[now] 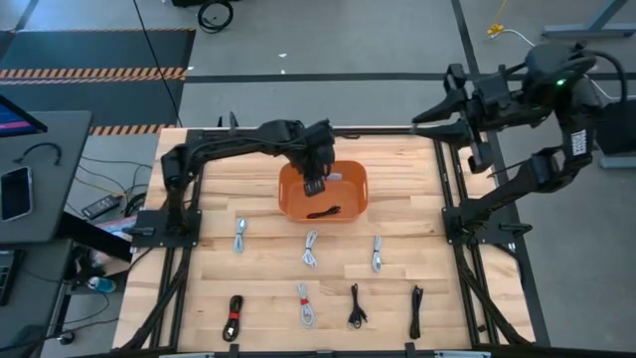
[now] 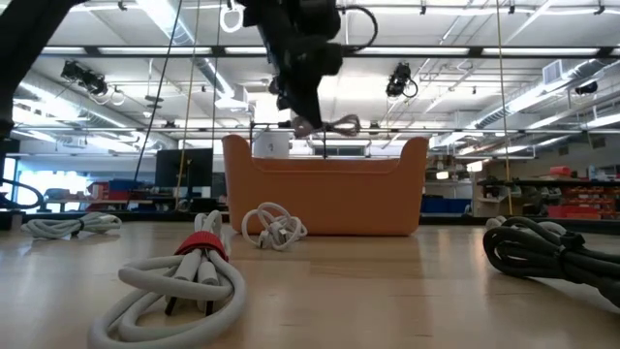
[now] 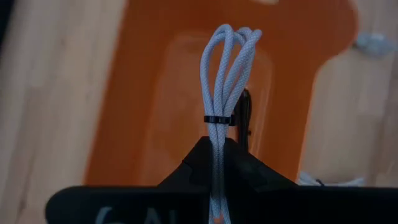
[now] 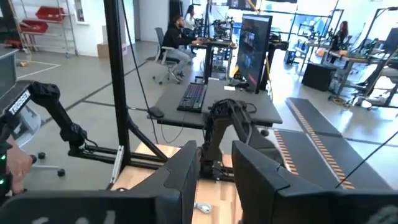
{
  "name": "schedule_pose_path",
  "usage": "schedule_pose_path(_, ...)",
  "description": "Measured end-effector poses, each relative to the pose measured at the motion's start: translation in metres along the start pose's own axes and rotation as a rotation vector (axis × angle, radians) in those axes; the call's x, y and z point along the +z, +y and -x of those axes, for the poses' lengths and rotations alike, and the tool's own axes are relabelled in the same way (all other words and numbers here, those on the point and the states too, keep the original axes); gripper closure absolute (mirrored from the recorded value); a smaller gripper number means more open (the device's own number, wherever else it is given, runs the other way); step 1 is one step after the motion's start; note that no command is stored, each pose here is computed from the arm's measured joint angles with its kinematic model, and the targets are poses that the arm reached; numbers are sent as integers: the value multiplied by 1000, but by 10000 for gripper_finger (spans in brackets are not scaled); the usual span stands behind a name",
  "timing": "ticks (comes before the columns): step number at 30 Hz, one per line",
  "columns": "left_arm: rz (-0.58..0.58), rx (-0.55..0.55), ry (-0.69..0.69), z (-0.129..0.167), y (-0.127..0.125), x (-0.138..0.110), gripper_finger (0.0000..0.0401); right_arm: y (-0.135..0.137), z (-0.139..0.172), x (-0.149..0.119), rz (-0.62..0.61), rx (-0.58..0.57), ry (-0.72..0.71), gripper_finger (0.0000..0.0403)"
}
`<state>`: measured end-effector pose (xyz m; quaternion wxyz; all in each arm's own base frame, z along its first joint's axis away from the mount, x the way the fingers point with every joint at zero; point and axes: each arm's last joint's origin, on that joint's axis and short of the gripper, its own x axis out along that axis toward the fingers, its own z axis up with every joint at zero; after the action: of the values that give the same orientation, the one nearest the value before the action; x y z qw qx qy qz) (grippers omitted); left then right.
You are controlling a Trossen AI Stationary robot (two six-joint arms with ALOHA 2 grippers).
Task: Pick and place USB-C Cables
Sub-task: Put the blue USB cable into the orange bin
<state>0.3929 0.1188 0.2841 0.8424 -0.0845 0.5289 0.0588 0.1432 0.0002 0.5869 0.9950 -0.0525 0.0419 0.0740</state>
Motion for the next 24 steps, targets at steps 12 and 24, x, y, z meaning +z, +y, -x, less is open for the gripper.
schedule_pose_path(12, -159, -5, 140, -27, 17, -10, 379, 1, 19, 2, 5, -79, -19, 296)
schedule_pose_path(24, -114, -76, 243, -74, 42, -19, 379, -1, 10, -1, 0, -109, 15, 296)
